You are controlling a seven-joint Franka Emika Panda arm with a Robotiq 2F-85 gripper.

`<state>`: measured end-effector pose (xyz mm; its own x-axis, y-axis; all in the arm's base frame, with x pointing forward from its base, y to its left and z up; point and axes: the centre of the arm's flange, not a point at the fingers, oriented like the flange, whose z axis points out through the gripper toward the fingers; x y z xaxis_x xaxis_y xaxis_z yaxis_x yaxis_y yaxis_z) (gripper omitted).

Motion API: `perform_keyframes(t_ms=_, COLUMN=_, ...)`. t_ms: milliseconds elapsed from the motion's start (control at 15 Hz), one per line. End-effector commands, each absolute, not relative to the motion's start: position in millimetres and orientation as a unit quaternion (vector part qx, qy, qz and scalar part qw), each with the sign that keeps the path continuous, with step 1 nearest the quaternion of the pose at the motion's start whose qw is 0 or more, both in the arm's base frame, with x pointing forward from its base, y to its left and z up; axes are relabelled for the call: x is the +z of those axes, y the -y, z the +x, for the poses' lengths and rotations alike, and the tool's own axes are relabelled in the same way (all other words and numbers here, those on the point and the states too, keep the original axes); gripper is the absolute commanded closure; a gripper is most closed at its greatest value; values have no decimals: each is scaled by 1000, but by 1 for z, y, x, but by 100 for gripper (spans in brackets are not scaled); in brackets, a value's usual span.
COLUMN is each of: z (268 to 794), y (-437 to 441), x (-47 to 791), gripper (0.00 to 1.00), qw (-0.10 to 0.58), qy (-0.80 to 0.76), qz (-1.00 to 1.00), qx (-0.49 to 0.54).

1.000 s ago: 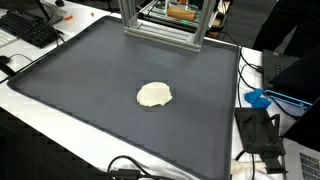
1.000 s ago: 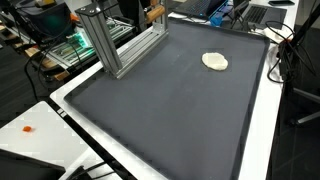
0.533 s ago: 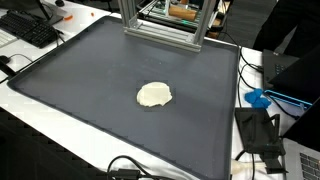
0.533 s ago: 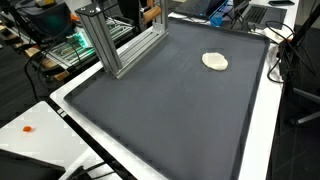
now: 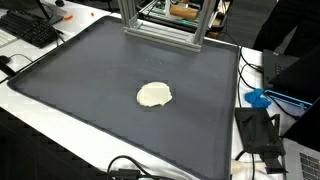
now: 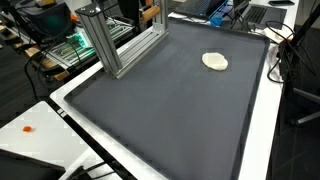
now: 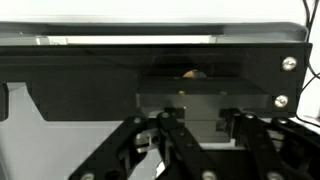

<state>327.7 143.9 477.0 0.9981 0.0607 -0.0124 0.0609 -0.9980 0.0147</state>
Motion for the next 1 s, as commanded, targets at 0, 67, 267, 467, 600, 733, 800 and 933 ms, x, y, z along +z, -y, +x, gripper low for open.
perform_keyframes(t_ms=0, z=311, y=-141, x=475, gripper=78, qw=-6, qy=-25, qz=1000, qx=-5)
perform_keyframes(t_ms=67, z=311, y=-141, x=474, gripper=78, qw=-7, qy=-24, qz=1000, qx=-6)
perform_keyframes(t_ms=267, z=312, y=-140, x=474, gripper=28, qw=-6, qy=-16, qz=1000, qx=-3)
perform_keyframes(t_ms=467, z=315, y=-140, x=476, gripper=14, qw=-4, qy=-18, qz=1000, qx=-2)
perform_keyframes(t_ms=600, z=318, y=-139, x=479, gripper=1, qw=-2, qy=-19, qz=1000, qx=-1)
perform_keyframes(t_ms=733, z=322, y=-140, x=483, gripper=0, qw=1, qy=-24, qz=1000, qx=2)
perform_keyframes(t_ms=800, z=323, y=-140, x=486, gripper=0, qw=2, qy=-28, qz=1000, qx=1)
perform_keyframes(t_ms=933, z=329, y=-140, x=492, gripper=0, qw=7, qy=-32, qz=999, qx=4)
